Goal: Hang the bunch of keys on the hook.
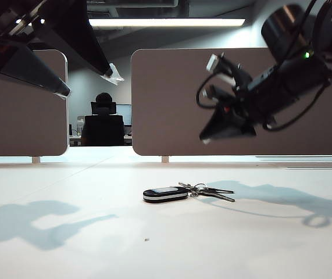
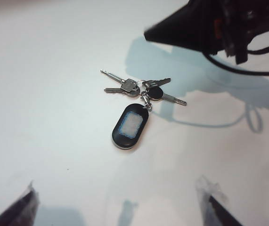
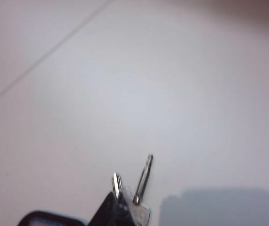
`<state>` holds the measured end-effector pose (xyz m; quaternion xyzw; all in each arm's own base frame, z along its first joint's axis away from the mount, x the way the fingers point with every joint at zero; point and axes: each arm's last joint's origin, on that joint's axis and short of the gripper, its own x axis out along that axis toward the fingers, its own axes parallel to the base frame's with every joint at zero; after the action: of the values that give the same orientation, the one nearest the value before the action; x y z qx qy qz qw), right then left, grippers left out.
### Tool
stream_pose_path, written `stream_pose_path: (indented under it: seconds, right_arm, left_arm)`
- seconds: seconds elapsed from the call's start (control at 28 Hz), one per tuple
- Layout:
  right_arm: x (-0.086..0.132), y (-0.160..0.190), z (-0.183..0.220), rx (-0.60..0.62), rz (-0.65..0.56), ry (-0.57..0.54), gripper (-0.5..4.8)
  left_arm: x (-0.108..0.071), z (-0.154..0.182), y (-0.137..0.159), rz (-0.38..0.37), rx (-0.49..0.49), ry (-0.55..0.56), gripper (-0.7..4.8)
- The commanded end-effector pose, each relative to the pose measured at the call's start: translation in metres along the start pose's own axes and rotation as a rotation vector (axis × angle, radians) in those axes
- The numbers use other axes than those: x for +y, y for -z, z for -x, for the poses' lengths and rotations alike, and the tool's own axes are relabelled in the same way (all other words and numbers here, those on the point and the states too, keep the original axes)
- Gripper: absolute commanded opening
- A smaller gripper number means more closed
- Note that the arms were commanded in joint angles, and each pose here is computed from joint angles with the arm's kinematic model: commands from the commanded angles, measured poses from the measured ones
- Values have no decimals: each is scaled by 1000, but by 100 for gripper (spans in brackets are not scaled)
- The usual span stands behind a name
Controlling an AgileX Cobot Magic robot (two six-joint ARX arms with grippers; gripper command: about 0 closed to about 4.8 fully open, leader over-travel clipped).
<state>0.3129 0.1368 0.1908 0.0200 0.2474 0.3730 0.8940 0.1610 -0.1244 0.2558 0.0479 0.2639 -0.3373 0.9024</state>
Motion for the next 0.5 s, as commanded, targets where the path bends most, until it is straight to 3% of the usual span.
stream_pose_path:
  seconds: [0.04,0.07,0.21,0.5]
  right_arm:
    - [0,-3,1,-18,19,0,-2]
    - [0,-2,0,-12,21,0,17]
    - [0,3,-2,19,87,-3,224]
    - [-4,17,-10,100,192,10,226]
  left_arm:
    - [0,1,-2,-5,-12,-2,479]
    - [0,1,-2,-5,-11,-2,479]
    - [0,1,-2,-5,-11,-2,479]
    - [0,1,-2,-5,-11,-2,479]
